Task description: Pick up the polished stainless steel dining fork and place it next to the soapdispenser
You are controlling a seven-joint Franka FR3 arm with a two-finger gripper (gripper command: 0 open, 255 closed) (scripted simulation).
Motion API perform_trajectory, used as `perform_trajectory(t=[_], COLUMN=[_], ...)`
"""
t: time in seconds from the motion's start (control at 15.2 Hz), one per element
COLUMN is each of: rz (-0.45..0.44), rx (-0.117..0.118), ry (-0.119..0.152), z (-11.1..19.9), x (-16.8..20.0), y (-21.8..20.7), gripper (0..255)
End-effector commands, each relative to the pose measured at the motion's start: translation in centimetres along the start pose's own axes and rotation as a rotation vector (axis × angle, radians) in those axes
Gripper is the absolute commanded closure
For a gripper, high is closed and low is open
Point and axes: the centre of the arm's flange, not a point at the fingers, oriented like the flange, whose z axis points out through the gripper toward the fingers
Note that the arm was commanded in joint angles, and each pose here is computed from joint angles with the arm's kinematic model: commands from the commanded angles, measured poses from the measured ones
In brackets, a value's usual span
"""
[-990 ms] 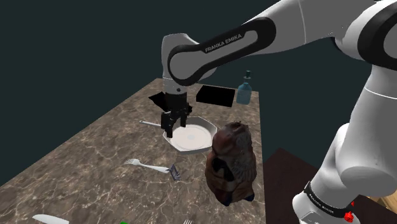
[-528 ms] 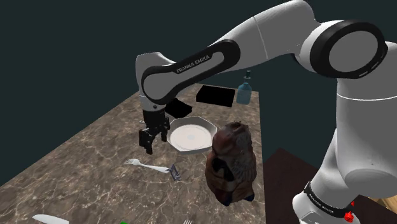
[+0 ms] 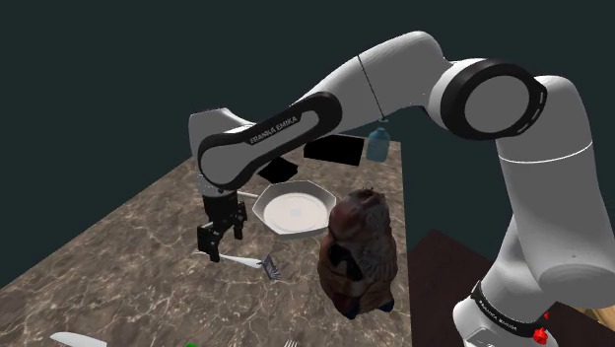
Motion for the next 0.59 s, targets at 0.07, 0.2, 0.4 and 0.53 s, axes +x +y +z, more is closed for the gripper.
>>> perform_trajectory(t=[0.07, 0.2, 0.4, 0.53], rz=[0.000, 0.000, 0.000, 0.000], rx=[0.000, 0.000, 0.000, 0.000], ry=[0.000, 0.000, 0.000, 0.000], z=[1.51, 1.81, 1.81, 1.81], x=[-0.04, -0.03, -0.03, -0.03], y=[-0.06, -0.06, -0.06, -0.06], gripper=[0, 0, 0, 0])
